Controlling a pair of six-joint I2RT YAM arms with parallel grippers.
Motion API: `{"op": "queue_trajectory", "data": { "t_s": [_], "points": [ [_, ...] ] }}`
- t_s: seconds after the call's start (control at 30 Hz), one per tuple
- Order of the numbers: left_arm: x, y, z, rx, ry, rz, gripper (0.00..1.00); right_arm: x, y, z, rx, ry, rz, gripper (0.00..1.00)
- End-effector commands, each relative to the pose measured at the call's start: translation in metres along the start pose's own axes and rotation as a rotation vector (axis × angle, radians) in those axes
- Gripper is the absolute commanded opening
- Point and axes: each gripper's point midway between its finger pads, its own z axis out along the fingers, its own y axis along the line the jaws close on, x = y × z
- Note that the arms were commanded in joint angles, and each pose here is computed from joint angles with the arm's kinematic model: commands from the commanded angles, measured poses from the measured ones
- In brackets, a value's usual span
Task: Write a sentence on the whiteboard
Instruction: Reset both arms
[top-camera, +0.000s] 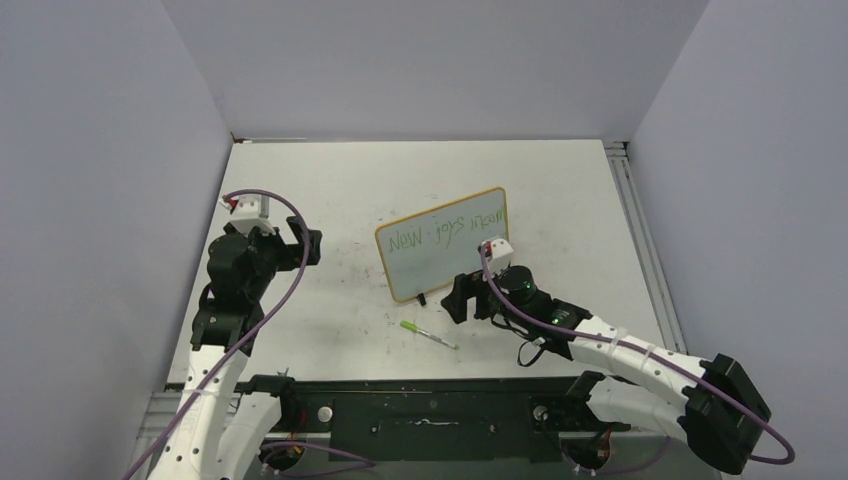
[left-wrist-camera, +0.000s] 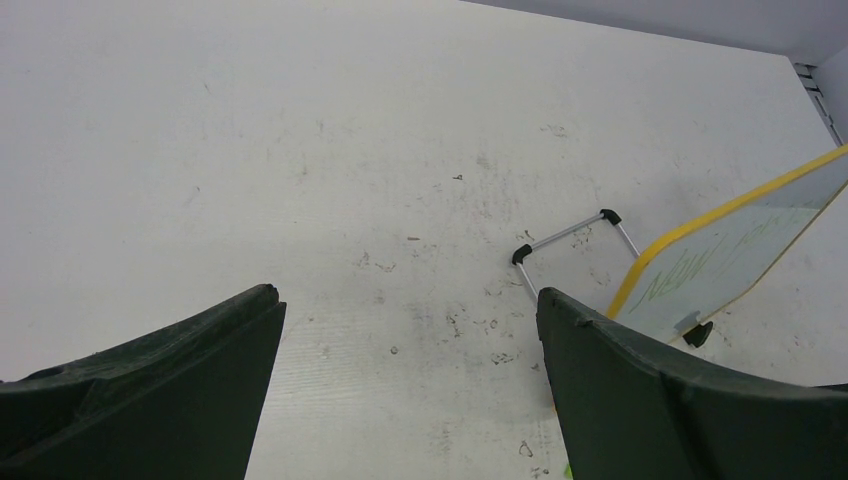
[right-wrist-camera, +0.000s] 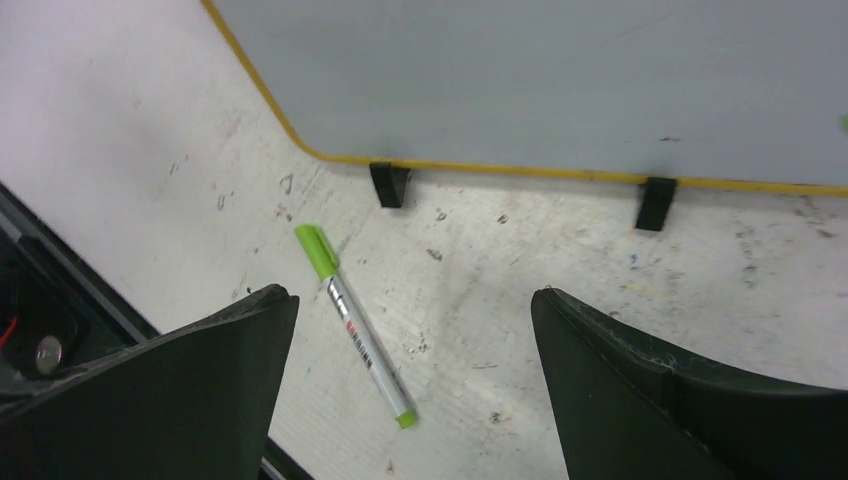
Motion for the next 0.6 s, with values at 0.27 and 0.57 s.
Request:
{"op": "queue_trajectory", "data": {
  "t_s": [0.27, 0.57],
  "points": [
    [-0.03, 0.007, -0.013, -0.047, -0.126, 0.039, 0.96, -0.067, -0.11, -0.062, 0.433, -0.246, 0.115, 1.0],
    [-0.039, 0.028, -0.028, -0.188, -0.152, 0.009, 0.96, -0.134, -0.157, -0.139, 0.668, -0.491, 0.108, 0.9]
  ]
}}
